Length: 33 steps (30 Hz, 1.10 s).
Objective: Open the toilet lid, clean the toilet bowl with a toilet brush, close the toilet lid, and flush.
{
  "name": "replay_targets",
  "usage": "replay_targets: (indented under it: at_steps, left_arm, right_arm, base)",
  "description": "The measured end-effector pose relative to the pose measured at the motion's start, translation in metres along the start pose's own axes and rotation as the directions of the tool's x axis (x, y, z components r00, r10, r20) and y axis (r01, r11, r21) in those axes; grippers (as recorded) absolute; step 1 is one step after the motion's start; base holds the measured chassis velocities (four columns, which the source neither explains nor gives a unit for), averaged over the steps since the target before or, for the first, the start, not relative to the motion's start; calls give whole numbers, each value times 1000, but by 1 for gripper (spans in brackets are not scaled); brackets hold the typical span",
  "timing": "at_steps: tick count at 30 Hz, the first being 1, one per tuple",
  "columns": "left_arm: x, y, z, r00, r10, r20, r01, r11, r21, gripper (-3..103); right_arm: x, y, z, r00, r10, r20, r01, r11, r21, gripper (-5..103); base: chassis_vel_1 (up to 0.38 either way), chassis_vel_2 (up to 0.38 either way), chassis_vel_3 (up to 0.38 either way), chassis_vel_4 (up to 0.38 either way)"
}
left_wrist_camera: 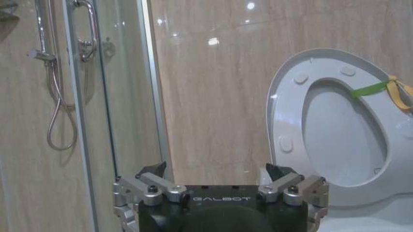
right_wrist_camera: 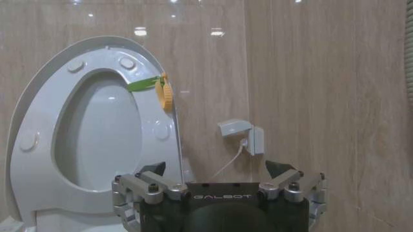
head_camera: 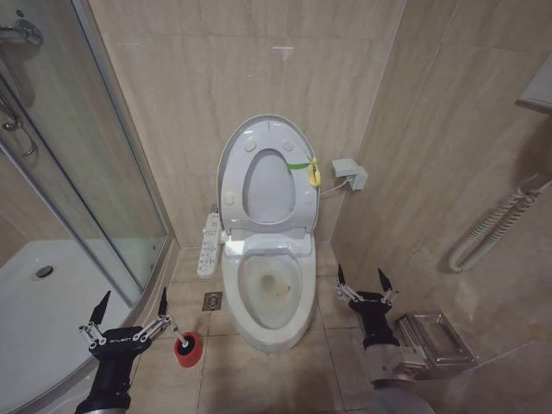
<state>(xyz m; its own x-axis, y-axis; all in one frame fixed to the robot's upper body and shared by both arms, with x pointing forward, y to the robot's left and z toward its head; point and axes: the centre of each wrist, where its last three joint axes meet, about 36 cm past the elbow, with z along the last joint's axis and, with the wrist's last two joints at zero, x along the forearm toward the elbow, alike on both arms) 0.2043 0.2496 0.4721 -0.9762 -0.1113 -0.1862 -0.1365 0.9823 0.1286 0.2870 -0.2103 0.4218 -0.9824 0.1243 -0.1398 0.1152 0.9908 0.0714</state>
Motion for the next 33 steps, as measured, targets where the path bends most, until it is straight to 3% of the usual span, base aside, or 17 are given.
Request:
replay_targets:
  at_steps: [33]
  left_arm:
    - [0,0,0,1000,0,0,0,1000,0,100]
  right_arm:
    - [0,0,0,1000,0,0,0,1000,0,100]
  base:
    - [0,0,0,0]
